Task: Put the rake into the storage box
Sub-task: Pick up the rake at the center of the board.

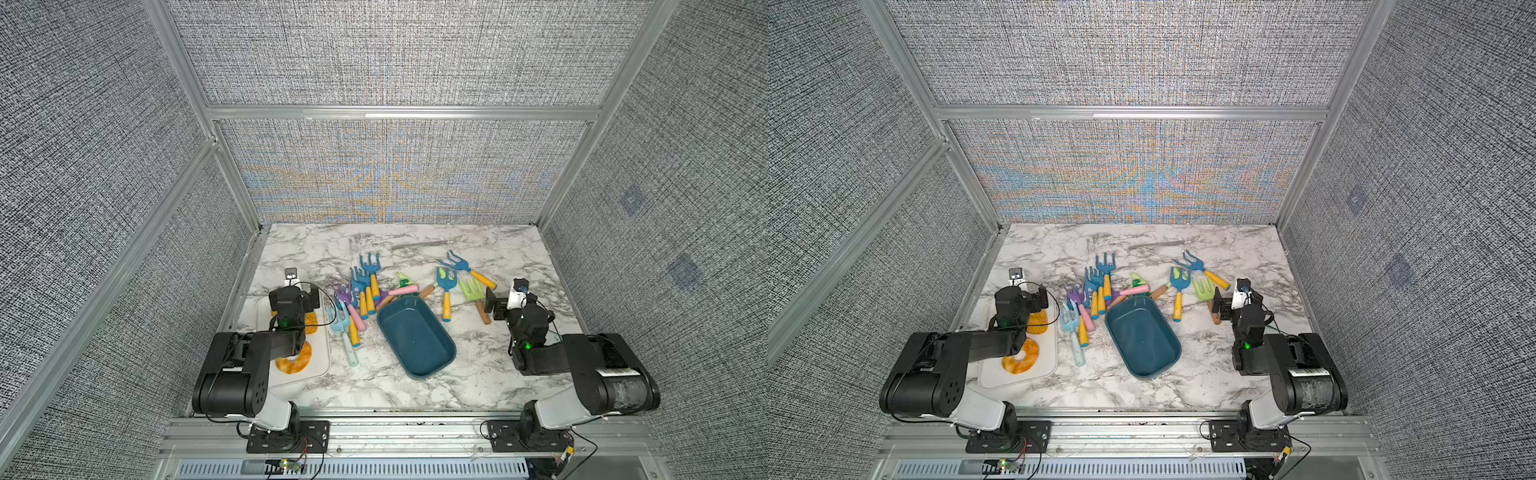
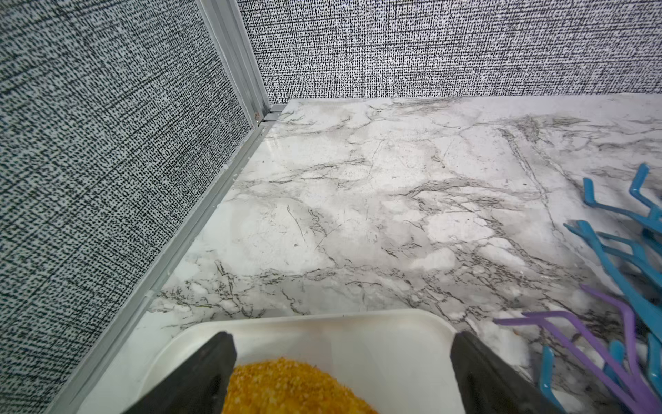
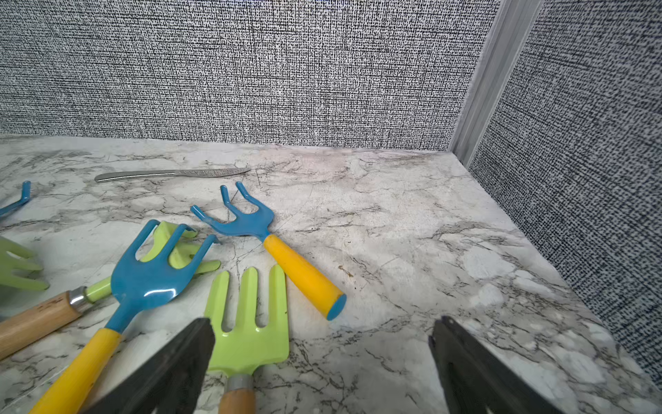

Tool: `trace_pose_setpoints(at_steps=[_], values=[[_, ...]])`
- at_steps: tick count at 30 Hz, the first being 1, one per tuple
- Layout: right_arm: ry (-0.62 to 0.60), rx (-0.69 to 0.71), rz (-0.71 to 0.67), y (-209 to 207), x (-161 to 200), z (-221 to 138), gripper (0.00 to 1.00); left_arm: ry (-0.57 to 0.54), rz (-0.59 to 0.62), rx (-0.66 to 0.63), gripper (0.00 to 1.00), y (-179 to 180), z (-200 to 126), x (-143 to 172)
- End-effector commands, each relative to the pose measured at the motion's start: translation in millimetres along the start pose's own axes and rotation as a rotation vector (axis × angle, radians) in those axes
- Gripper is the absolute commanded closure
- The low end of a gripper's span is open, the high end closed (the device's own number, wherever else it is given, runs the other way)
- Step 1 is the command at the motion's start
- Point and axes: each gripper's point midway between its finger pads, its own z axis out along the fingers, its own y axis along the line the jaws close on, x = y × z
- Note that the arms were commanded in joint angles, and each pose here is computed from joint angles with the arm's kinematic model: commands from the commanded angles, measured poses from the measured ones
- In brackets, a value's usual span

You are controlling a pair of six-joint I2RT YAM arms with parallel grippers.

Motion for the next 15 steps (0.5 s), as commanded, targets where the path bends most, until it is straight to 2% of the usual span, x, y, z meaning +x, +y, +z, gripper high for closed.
trace_pose_setpoints(at_steps=[1,15], values=[[-0.020,0.006,0.007,-1.0,-5.5,0.5,0.01,-0.023,-0.002,-0.011,0.01,2.4,-0.3,-6.1],[-0.020,0.006,0.006,-1.0,-5.8,0.6,0.01,-0.024,-0.003,-0.012,0.01,2.5,-0.3,-6.3]])
